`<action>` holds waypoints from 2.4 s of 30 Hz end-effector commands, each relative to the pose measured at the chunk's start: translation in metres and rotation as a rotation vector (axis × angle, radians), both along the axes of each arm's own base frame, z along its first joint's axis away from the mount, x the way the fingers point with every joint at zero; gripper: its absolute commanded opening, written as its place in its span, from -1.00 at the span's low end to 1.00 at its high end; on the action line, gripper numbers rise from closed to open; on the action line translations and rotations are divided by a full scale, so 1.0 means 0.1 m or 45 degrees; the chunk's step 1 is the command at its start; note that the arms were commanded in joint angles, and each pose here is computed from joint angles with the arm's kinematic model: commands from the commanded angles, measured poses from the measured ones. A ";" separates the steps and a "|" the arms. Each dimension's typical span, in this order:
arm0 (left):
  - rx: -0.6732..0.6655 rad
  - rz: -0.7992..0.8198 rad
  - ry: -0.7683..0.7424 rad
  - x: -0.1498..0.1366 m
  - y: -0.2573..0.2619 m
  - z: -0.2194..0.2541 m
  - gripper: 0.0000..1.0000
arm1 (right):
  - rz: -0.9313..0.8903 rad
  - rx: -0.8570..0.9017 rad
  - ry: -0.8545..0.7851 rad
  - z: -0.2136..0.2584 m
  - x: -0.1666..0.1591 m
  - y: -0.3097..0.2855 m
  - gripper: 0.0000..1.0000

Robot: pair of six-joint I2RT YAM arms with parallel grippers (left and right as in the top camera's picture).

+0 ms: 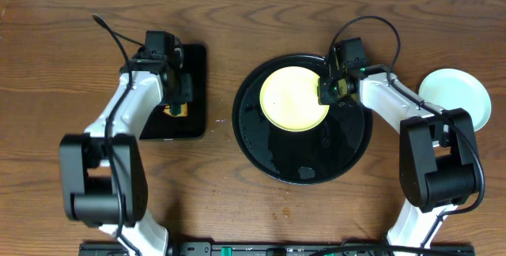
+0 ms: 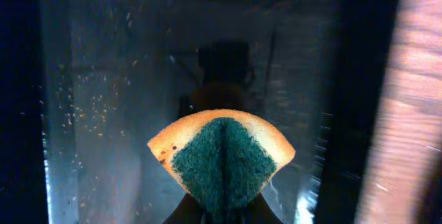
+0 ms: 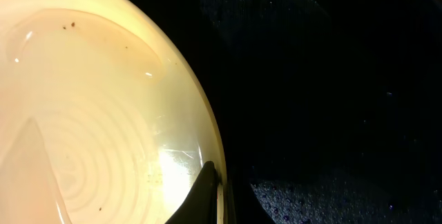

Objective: Clean dirty plates on tray and stack at the side

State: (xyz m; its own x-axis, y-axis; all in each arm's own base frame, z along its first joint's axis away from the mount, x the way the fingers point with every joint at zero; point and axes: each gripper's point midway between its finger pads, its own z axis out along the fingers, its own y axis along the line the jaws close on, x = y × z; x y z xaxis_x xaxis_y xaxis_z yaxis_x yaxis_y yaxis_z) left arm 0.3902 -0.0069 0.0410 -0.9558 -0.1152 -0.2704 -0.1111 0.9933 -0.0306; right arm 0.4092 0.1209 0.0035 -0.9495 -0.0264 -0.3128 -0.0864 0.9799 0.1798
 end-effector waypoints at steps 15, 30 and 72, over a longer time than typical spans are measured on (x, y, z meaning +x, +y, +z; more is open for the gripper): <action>0.013 0.124 0.051 -0.03 0.33 -0.18 0.68 | -0.003 -0.098 0.239 0.35 -0.17 -0.05 -0.98; 0.013 0.123 0.051 -0.03 0.33 -0.18 0.69 | 0.021 -0.211 0.328 1.09 -0.28 -0.09 -0.98; 0.013 0.123 0.051 -0.03 0.33 -0.18 0.69 | -0.011 -1.413 -0.750 2.56 -0.25 0.63 -0.98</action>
